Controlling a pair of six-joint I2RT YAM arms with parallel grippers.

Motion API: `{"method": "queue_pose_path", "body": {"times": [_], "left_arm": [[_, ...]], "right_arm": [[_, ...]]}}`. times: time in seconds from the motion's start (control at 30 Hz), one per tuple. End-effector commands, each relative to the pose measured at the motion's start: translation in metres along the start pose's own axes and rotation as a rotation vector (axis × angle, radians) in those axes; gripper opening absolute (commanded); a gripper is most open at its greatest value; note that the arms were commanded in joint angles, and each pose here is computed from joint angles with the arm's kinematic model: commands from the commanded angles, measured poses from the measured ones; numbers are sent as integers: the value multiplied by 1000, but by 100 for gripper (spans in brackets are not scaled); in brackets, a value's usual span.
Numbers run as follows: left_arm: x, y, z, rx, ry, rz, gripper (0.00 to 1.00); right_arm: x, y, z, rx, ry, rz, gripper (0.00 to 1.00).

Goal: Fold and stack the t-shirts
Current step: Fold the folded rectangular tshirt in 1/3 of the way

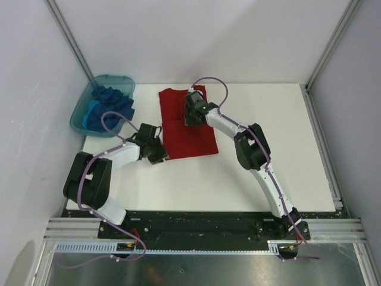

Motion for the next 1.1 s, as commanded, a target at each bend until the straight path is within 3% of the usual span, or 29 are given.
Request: {"method": "queue_pose_path", "body": {"times": [0.0, 0.2, 0.43, 0.73, 1.07], "left_arm": [[9, 8, -12, -33, -26, -42, 41], [2, 15, -13, -29, -41, -18, 31], [-4, 9, -6, -12, -68, -36, 2], [-11, -11, 16, -6, -69, -54, 0], [-17, -25, 35, -6, -69, -53, 0]], "right_arm": [[-10, 0, -5, -25, 3, 57, 37], [-5, -5, -7, -28, 13, 50, 37], [12, -23, -3, -22, 24, -1, 36], [24, -47, 19, -6, -3, -70, 35], [0, -40, 35, 1, -10, -24, 33]]}}
Point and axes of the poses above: each gripper's point midway between its finger pads, its own y axis out along the fingers, its own z axis along the line the jaws close on, x = y × z, the point moved 10 cm from there along -y, back along the fingers, and after that the axes turned 6 degrees about -y, right-handed, at the moved point
